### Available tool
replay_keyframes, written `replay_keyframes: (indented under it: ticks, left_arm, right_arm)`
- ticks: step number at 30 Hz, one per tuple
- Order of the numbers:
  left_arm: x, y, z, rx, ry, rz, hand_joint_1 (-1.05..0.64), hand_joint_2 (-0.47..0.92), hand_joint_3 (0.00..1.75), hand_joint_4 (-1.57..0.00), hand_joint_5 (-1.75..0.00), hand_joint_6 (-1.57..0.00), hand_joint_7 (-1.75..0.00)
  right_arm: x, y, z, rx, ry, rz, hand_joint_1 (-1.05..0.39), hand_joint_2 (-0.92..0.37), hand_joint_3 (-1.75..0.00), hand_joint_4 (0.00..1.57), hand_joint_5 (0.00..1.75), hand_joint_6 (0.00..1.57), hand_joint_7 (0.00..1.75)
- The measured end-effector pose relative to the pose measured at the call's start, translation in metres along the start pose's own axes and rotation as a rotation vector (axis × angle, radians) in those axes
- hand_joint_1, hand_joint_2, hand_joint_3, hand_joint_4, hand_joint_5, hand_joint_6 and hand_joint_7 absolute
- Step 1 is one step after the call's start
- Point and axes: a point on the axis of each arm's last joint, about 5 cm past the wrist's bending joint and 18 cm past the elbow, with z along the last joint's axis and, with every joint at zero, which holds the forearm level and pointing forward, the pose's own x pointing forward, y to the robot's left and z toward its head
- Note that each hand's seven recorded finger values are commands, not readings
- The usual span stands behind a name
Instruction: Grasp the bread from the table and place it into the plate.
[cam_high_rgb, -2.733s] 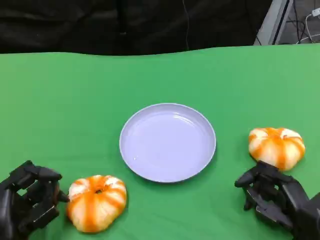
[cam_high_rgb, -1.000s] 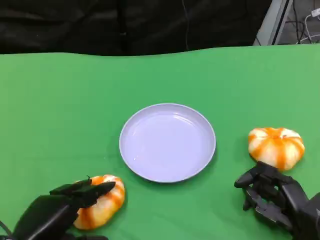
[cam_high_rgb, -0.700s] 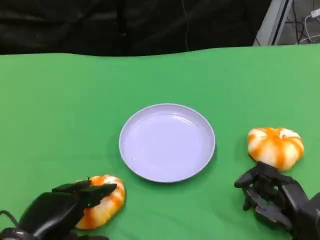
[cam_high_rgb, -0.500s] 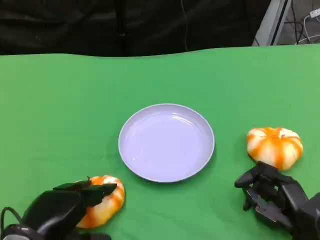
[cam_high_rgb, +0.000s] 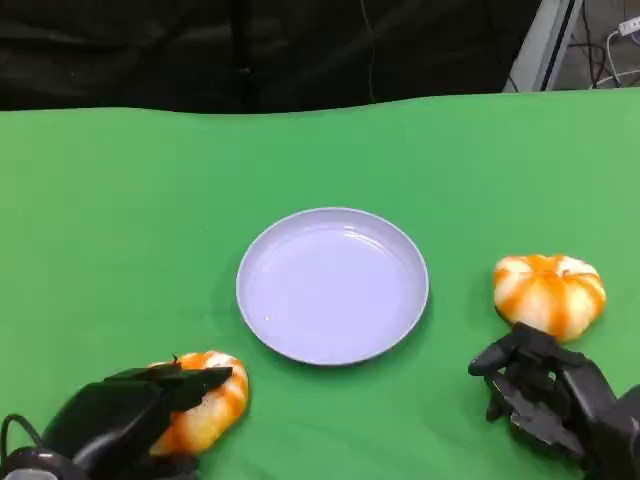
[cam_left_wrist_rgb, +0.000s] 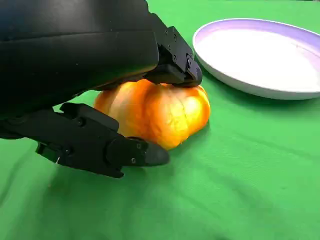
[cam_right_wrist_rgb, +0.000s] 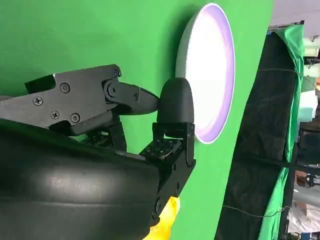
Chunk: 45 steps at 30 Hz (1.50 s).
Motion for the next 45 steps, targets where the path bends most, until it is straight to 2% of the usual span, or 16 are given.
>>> replay_keyframes:
  ticks: [7, 11, 15, 20, 22, 23, 24, 25, 26, 28, 39, 40, 41, 42, 43, 45]
  left_arm:
    - [0.000, 0.000, 0.000, -0.008, 0.011, 0.017, -0.03, 0.92, 0.25, -0.77, -0.11, -0.70, -0.07]
    - [0.002, -0.001, 0.001, -0.017, 0.016, 0.039, -0.01, 0.92, 0.26, -0.92, -0.19, -0.84, -0.11]
    - [0.005, -0.003, 0.000, -0.030, 0.022, 0.071, -0.01, 0.92, 0.26, -0.95, -0.22, -0.88, -0.11]
    - [0.006, -0.007, -0.002, -0.048, 0.020, 0.120, -0.02, 0.92, 0.20, -1.20, -0.43, -1.23, -0.15]
    - [0.007, -0.010, -0.004, -0.055, 0.011, 0.161, -0.03, 0.92, 0.21, -1.23, -0.47, -1.28, -0.13]
    - [0.007, -0.011, -0.005, -0.057, 0.008, 0.176, -0.04, 0.92, 0.14, -0.96, -1.17, -1.16, -0.52]
    - [0.008, -0.013, -0.005, -0.061, 0.002, 0.202, -0.04, 0.92, 0.12, -0.84, -1.45, -1.03, -0.83]
    - [0.009, -0.016, -0.006, -0.069, -0.002, 0.235, -0.05, 0.92, 0.12, -0.77, -1.62, -0.86, -1.21]
    - [0.009, -0.019, -0.006, -0.081, -0.005, 0.274, -0.05, 0.92, 0.12, -0.75, -1.68, -0.79, -1.35]
    - [0.011, -0.025, -0.007, -0.105, -0.004, 0.333, -0.06, 0.92, 0.12, -0.73, -1.73, -0.73, -1.46]
    - [0.011, -0.035, -0.011, -0.142, -0.007, 0.451, -0.05, 0.91, 0.18, -0.77, -1.75, -0.74, -1.45]
    - [0.011, -0.036, -0.011, -0.142, -0.008, 0.453, -0.04, 0.86, 0.29, -0.79, -1.72, -0.80, -1.37]
    - [0.010, -0.036, -0.012, -0.145, -0.013, 0.465, -0.02, 0.67, 0.65, -0.79, -1.70, -0.85, -1.30]
    - [0.010, -0.037, -0.012, -0.150, -0.021, 0.488, -0.02, 0.57, 0.84, -0.79, -1.70, -0.86, -1.29]
    - [0.010, -0.038, -0.012, -0.153, -0.024, 0.512, -0.02, 0.52, 0.97, -0.79, -1.70, -0.86, -1.28]
    - [0.009, -0.038, -0.014, -0.153, -0.017, 0.547, -0.02, 0.48, 1.04, -0.79, -1.71, -0.87, -1.28]
  right_arm:
    - [0.000, 0.0000, 0.000, 0.000, 0.001, 0.000, -0.25, -0.92, -0.49, 0.59, 1.75, 0.66, 1.22]
    - [0.000, 0.0000, 0.000, 0.000, 0.001, -0.002, -0.24, -0.92, -0.49, 0.59, 1.75, 0.66, 1.23]
    - [0.000, 0.0000, 0.000, 0.000, 0.001, -0.002, -0.24, -0.92, -0.49, 0.59, 1.75, 0.66, 1.24]
    - [0.000, 0.0000, 0.000, 0.000, 0.001, -0.001, -0.25, -0.92, -0.49, 0.59, 1.75, 0.66, 1.24]
    - [0.000, 0.0001, 0.000, -0.001, 0.001, -0.002, -0.25, -0.92, -0.49, 0.59, 1.75, 0.66, 1.24]
    - [0.000, 0.0001, 0.000, -0.002, 0.001, -0.002, -0.25, -0.92, -0.49, 0.59, 1.75, 0.66, 1.23]
    - [0.000, 0.0001, 0.000, -0.002, 0.001, -0.002, -0.25, -0.92, -0.49, 0.59, 1.75, 0.66, 1.23]
    - [0.000, 0.0001, 0.000, -0.002, 0.001, -0.002, -0.25, -0.92, -0.49, 0.59, 1.75, 0.66, 1.23]
    - [0.000, 0.0001, 0.000, -0.002, 0.001, -0.002, -0.25, -0.92, -0.49, 0.59, 1.74, 0.66, 1.23]
    - [0.000, 0.0001, 0.000, -0.003, 0.001, -0.002, -0.25, -0.92, -0.48, 0.59, 1.74, 0.66, 1.23]
    - [0.001, 0.0001, 0.000, -0.004, -0.001, -0.003, -0.25, -0.92, -0.49, 0.61, 1.75, 0.67, 1.23]
    - [0.001, 0.0001, 0.000, -0.004, -0.001, -0.003, -0.25, -0.92, -0.49, 0.60, 1.75, 0.67, 1.23]
    - [0.001, 0.0001, 0.001, -0.004, -0.001, -0.002, -0.24, -0.92, -0.49, 0.60, 1.75, 0.67, 1.23]
    - [0.001, 0.0001, 0.001, -0.004, 0.000, -0.002, -0.24, -0.92, -0.49, 0.60, 1.75, 0.67, 1.23]
    - [0.001, 0.0001, 0.000, -0.004, 0.000, -0.002, -0.25, -0.92, -0.49, 0.60, 1.75, 0.67, 1.23]
    - [0.002, 0.0001, 0.001, -0.004, 0.001, -0.003, -0.24, -0.92, -0.49, 0.60, 1.75, 0.67, 1.23]
